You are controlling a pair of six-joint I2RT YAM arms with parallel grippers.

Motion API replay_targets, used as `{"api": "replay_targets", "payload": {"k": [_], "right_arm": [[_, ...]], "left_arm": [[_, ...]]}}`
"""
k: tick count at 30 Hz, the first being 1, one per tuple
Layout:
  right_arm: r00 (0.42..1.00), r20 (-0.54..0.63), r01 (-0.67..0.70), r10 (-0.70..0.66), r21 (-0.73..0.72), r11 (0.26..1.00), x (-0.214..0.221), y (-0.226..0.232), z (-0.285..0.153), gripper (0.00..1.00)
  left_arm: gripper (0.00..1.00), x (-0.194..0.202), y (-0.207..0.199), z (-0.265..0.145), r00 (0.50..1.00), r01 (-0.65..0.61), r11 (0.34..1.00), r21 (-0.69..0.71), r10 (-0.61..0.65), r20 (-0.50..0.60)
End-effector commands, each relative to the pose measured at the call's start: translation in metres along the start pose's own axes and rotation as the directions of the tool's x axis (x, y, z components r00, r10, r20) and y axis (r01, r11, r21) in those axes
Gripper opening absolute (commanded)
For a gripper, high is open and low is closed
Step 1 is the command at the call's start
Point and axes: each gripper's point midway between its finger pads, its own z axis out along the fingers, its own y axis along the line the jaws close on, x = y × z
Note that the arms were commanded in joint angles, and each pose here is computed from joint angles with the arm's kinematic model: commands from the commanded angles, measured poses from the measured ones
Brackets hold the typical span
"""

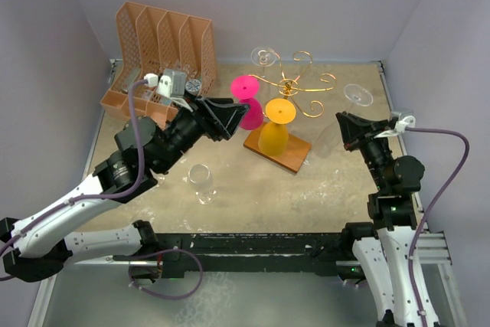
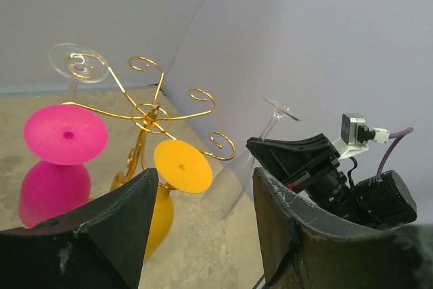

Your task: Place the wine glass upside down on the wine glass rack

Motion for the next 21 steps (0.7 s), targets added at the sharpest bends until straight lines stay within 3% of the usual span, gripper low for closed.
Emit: {"api": "replay_targets", "payload": {"k": [1,21], "right_arm": [[0.986,0.152,0.089,-0.071,-0.111,0.990,-0.025,0.017,0.009,0.00],[0.985,0.156,0.116,-0.079,-0.245,0.963,0.019,0.022,0.032,0.00]], "left_arm": [[0.56,-0.012,0.014,-0.017,0.999,-0.033,0.998,-0.055,0.035,0.032],[0.57,-0.014,0.032,-0.045,0.996,-0.089,0.990,-0.110,0.090,0.002]]}}
